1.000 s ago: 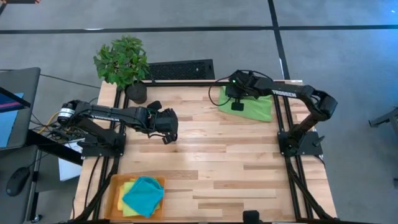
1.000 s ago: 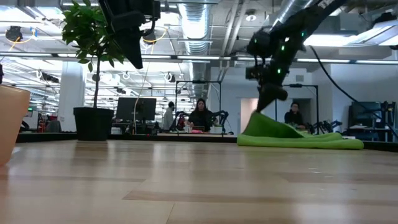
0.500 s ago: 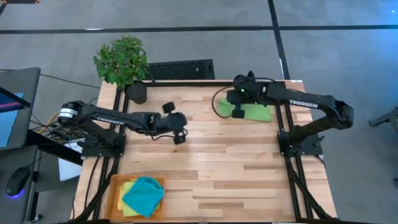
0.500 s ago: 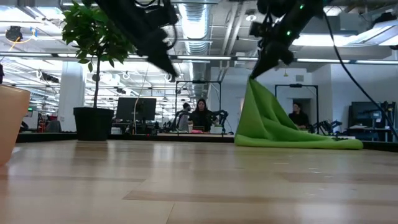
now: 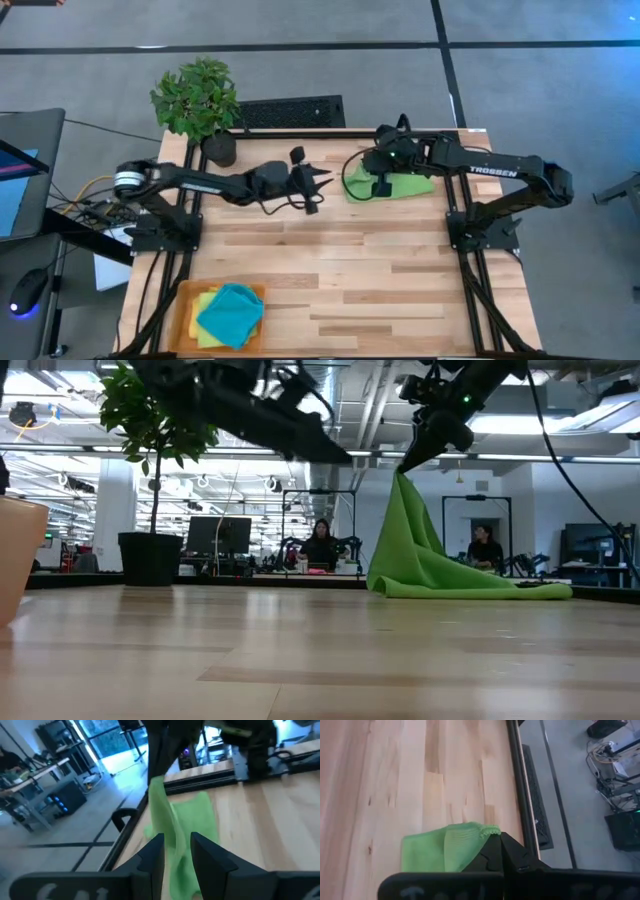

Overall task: Fold microfiber towels
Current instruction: Fold the green towel

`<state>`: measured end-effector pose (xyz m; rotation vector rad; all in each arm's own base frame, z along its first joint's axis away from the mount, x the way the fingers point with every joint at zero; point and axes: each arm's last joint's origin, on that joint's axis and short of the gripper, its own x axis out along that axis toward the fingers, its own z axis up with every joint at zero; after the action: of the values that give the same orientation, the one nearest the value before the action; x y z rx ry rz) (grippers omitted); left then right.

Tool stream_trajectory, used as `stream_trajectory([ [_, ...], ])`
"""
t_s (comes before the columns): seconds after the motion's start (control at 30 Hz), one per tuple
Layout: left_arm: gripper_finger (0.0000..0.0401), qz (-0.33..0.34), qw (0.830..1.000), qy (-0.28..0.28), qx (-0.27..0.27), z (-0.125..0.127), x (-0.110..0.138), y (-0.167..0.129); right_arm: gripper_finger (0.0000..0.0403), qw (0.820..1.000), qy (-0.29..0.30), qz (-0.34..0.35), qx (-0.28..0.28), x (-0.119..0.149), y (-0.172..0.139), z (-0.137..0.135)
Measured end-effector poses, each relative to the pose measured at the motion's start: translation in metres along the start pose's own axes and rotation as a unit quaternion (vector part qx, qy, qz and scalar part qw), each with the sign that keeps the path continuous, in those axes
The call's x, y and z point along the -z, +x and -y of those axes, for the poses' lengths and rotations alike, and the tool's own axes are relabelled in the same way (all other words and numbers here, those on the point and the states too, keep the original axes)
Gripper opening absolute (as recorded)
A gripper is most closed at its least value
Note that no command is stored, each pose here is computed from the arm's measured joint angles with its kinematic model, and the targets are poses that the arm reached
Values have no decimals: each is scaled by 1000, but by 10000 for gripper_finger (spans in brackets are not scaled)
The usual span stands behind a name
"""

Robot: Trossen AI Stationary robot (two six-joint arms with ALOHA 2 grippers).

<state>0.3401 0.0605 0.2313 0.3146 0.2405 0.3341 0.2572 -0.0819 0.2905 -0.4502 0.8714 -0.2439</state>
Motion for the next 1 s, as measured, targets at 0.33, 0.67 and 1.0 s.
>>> stream_trajectory([
  [0.33,86,10,999,-13,-29,9,0,62,2,1000,1,4,3,-1,0,1],
  [0.67,86,20,997,-30,-67,7,-13,88,2,1000,2,-8,21,0,0,2],
  [1.0,86,8,994,-68,-79,-1,-5,94,2,1000,1,-8,22,0,0,2],
])
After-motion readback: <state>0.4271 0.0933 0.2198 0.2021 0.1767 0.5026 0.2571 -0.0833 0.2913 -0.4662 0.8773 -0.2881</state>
